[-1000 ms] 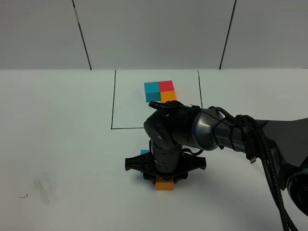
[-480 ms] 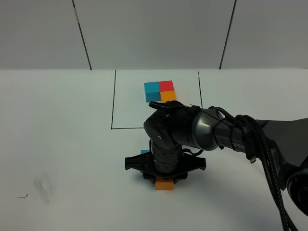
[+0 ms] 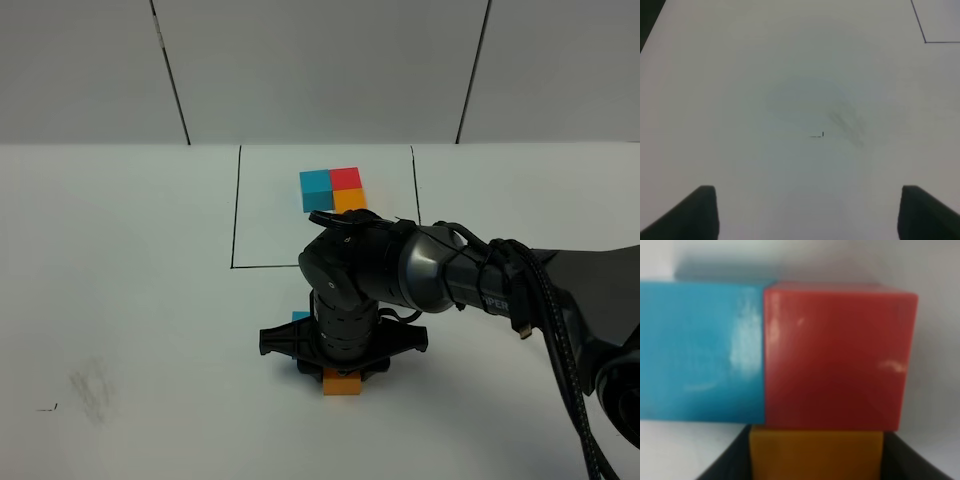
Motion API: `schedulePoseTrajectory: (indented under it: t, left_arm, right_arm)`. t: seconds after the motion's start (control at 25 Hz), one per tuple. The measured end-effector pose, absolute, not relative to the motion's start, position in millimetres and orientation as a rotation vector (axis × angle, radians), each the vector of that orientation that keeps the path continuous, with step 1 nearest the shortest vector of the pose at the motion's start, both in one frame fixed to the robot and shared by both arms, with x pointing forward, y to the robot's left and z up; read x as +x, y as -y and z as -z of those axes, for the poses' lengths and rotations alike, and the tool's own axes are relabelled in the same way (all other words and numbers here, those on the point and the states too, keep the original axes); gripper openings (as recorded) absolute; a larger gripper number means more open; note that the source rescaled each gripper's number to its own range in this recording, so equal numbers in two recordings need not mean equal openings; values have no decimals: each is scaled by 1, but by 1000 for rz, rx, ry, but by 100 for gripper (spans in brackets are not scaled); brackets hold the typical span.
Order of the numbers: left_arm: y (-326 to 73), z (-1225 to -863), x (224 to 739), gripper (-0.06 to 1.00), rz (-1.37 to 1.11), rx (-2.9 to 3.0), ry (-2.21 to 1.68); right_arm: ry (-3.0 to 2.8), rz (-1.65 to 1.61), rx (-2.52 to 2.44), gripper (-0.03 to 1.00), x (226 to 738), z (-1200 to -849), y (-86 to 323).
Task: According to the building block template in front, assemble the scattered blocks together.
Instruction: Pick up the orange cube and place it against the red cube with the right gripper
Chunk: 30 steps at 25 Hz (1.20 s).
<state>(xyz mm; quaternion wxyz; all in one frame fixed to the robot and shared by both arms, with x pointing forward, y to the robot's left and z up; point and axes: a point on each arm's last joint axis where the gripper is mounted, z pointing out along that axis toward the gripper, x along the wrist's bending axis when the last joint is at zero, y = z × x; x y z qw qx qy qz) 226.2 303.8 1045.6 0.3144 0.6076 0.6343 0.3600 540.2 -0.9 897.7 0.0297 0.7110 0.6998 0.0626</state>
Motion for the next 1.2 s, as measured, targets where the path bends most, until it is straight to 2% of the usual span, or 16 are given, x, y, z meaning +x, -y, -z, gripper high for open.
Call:
schedulePoseTrajectory:
  t: [0.72,0.84,1.2]
  left_arm:
    - [-304,-1046,226,84,-948,1601,-1672]
    - [-304,-1046,226,84,-948,1601,-1672]
    - [-304,-1046,226,84,-948,1601,-1672]
  right_arm:
    - [-2175,-191,2183,0,540,-898,1]
    - [-2184,-200,2184,14,540,-895,-1]
    - [-2224,-214,2144,77,541,-891,-2]
